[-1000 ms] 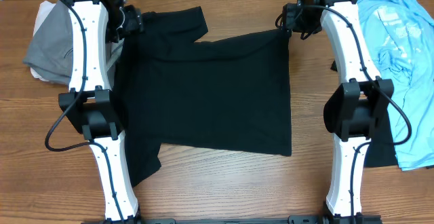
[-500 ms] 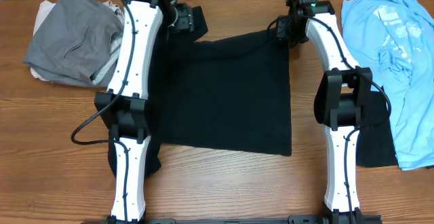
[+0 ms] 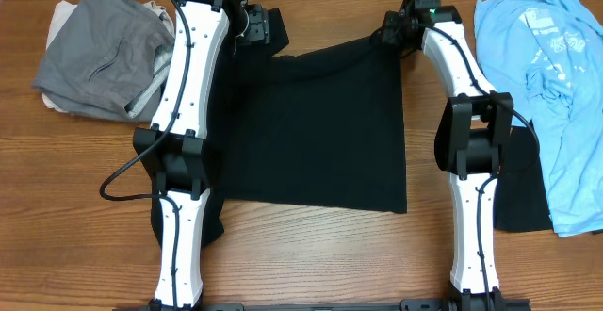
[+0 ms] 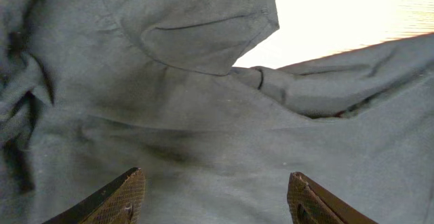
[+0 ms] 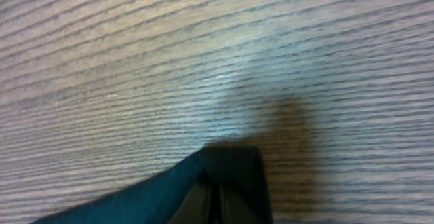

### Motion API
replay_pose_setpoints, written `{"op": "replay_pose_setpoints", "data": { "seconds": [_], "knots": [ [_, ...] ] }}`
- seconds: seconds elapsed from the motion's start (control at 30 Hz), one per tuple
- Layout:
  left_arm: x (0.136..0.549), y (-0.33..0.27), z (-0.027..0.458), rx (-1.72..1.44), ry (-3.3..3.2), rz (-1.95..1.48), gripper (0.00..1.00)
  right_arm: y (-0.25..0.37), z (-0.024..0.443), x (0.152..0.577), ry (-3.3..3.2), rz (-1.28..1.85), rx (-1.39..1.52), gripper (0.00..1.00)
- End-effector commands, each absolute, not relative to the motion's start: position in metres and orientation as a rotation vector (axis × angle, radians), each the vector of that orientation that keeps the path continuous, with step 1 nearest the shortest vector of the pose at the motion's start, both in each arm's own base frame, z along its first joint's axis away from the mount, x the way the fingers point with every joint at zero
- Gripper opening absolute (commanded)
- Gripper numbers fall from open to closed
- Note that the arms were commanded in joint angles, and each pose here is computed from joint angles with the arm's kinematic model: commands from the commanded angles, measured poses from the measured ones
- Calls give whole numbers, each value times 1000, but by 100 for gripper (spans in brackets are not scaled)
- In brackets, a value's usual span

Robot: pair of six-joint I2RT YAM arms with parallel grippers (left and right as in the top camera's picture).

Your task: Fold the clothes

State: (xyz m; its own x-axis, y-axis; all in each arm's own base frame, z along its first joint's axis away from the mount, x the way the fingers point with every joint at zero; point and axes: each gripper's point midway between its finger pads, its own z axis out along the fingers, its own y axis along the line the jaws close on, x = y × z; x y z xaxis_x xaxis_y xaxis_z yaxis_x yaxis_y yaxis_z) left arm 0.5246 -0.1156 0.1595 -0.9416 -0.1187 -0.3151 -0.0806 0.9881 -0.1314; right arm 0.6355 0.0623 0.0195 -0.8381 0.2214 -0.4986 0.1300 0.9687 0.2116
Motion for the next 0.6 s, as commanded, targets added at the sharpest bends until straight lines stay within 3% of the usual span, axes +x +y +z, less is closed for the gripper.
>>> {"op": "replay_pose_setpoints", "data": {
  "seconds": [0.0, 0.13, 0.33, 0.37, 0.4, 0.47, 0.57],
  "knots": [
    [530, -108, 166, -182, 2771, -133, 69, 26, 44, 655, 2485, 249, 358, 4],
    [539, -108, 169, -200, 2731, -138, 67, -9, 73, 666, 2412, 333, 398, 4],
    [554, -103, 176, -235, 2657, -100, 66, -46, 70, 659, 2426, 297, 436, 4],
    [557, -103, 178, -234, 2644, -105, 67, -44, 72, 659, 2433, 297, 391, 20],
    [560, -104, 180, -233, 2630, -110, 68, -42, 76, 656, 2443, 300, 360, 49],
    [566, -102, 184, -239, 2599, -120, 70, -41, 88, 652, 2448, 302, 358, 66],
    [567, -94, 203, -272, 2562, -144, 70, -34, 145, 643, 2412, 336, 333, 79]
  ]
}}
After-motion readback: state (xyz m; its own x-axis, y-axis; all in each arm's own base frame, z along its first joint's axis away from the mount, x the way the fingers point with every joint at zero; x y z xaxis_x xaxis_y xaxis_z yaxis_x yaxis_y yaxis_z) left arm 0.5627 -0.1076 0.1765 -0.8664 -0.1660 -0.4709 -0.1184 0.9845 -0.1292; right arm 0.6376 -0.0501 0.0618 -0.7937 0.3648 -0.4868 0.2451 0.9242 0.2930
